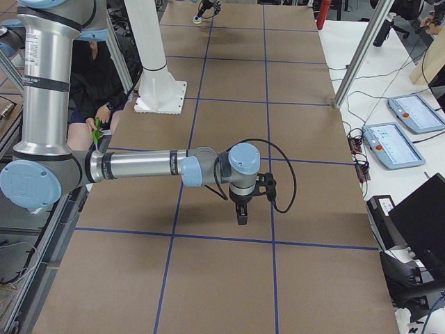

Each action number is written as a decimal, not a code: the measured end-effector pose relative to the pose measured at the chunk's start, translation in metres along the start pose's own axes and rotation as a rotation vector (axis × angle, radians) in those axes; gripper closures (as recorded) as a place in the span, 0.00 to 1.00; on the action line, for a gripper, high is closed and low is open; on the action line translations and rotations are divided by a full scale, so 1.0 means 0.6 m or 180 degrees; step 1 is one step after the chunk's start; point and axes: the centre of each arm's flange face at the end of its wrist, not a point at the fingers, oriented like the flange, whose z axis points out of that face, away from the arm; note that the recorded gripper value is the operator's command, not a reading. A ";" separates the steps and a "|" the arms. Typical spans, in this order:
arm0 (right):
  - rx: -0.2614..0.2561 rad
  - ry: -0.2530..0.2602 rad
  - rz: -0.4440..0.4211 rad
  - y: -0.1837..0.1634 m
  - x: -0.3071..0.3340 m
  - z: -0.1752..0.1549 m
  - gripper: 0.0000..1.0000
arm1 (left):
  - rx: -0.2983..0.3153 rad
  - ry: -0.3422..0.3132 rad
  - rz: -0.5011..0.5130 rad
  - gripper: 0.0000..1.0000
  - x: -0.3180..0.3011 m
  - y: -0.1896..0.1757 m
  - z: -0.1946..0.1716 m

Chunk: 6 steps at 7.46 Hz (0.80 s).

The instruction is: Place and press bell with both arms

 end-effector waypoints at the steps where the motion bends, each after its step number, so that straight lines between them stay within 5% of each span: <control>1: -0.0002 0.0001 0.0002 0.000 0.000 0.000 0.00 | -0.0027 -0.0015 -0.0001 0.00 -0.003 -0.001 0.005; 6: -0.0005 0.0004 0.0008 0.001 0.002 0.001 0.00 | -0.0049 -0.0032 0.0023 0.00 -0.001 -0.028 0.010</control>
